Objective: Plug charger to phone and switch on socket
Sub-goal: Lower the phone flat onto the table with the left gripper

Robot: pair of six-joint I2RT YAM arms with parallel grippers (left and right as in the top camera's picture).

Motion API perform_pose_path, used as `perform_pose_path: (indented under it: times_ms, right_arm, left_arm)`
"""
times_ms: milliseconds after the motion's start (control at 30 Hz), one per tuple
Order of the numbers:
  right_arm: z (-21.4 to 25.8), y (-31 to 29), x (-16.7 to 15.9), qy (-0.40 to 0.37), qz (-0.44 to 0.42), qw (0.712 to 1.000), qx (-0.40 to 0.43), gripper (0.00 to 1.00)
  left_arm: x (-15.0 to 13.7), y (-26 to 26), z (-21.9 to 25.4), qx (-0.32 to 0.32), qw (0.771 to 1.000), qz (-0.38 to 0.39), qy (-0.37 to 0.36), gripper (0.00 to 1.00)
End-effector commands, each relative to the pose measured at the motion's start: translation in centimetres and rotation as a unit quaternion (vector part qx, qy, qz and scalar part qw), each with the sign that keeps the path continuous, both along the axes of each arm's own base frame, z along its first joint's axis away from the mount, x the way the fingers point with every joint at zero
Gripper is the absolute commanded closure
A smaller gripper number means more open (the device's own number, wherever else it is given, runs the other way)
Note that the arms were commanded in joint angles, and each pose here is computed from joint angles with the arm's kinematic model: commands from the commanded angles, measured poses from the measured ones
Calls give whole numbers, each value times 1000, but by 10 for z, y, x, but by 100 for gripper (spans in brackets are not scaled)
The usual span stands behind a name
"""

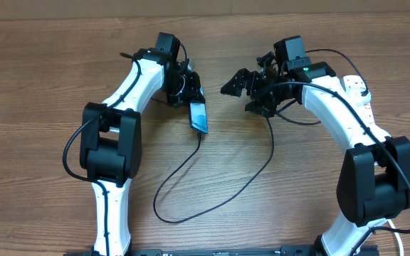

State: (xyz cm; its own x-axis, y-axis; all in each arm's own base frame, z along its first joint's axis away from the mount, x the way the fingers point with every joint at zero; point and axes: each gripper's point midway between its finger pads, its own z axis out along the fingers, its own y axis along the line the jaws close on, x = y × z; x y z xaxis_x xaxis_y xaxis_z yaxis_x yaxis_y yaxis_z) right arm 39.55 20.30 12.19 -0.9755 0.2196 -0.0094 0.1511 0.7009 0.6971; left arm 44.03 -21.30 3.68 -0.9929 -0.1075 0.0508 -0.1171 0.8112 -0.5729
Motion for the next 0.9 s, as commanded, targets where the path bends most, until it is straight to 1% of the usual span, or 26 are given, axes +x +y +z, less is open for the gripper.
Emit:
perform_pose_path:
  times_ms: [0, 67, 300, 400, 433, 600, 767, 833, 867]
  right_arm:
    - [12, -1, 3, -21, 1, 1000, 1, 2]
    - [12, -1, 2, -19, 1, 1000, 1, 2]
    - [10, -2, -2, -8, 2, 1000, -2, 2]
    - [10, -2, -2, -11, 5, 1000, -3, 2]
    - [10, -2, -3, -11, 5, 1000, -3, 2]
    - [10, -2, -3, -10, 5, 1000, -3, 2]
    - [10, -2, -3, -10, 5, 1000, -3, 2]
    - [10, -2, -3, -10, 5, 1000, -3, 2]
    - [10, -2, -3, -10, 5, 1000, -3, 2]
  left_arm:
    - [-7, -15, 12, -12, 1000, -12, -5, 94]
    - [-8, -17, 5, 6, 1000, -16, -11, 93]
    - [-9, -27, 4, 3, 1000, -12, -12, 96]
    - [-7, -25, -5, 25, 999, -10, -21, 95]
    - [-9, -24, -11, 32, 999, -9, -23, 94]
    - [-14, -19, -26, 47, 999, 11, -9, 94]
    - [-17, -17, -31, 49, 999, 14, -2, 94]
    - [-17, -17, -31, 49, 999, 14, -3, 93]
    - [-17, -17, -31, 49, 999, 14, -2, 90]
